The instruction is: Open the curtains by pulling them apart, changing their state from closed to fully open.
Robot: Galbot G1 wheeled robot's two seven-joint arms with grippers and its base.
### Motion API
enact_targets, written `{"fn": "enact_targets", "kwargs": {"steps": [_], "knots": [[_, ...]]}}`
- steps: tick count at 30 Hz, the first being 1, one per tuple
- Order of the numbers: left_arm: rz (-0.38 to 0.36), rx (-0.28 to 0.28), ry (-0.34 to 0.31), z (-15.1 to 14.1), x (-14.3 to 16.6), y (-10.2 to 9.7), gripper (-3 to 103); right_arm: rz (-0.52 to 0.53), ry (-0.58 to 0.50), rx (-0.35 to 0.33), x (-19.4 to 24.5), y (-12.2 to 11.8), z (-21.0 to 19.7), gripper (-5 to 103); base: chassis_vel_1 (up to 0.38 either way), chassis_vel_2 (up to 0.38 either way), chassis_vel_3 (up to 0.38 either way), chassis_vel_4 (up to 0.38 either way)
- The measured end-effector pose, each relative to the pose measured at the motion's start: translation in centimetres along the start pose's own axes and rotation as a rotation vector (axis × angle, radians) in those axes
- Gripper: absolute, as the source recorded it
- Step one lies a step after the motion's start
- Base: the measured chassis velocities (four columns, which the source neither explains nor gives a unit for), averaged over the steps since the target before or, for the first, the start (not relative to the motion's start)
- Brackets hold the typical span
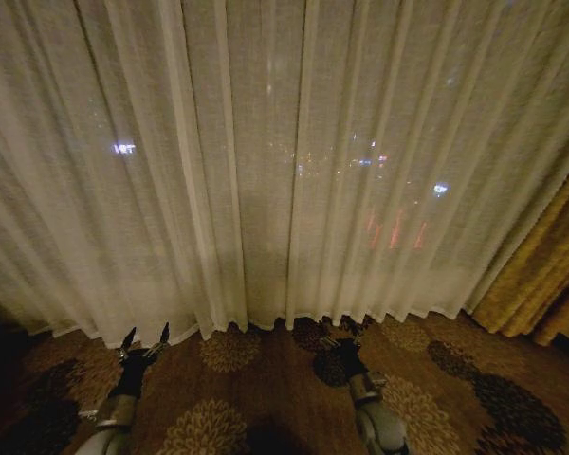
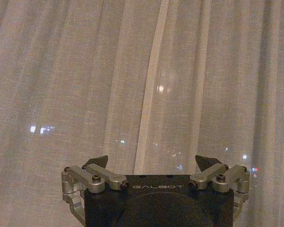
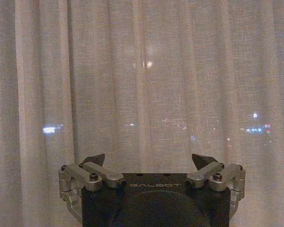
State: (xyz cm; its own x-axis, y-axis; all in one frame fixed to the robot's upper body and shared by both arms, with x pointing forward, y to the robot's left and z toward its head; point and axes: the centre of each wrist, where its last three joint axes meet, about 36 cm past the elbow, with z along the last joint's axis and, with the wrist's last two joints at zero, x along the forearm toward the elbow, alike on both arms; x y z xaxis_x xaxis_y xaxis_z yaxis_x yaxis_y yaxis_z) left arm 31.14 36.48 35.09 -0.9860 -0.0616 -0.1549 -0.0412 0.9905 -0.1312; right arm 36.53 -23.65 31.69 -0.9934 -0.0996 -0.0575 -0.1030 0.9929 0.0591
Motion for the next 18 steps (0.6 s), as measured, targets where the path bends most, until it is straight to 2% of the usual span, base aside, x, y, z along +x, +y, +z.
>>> {"fn": "enact_targets", "kwargs": {"steps": [18], "knots": [[0.000, 0.000, 0.000, 0.00, 0.00, 0.00, 100, -0.011, 0.008, 0.004, 0.95, 0.00, 0.33, 100, 0.000, 0.000, 0.000, 0.000]]}}
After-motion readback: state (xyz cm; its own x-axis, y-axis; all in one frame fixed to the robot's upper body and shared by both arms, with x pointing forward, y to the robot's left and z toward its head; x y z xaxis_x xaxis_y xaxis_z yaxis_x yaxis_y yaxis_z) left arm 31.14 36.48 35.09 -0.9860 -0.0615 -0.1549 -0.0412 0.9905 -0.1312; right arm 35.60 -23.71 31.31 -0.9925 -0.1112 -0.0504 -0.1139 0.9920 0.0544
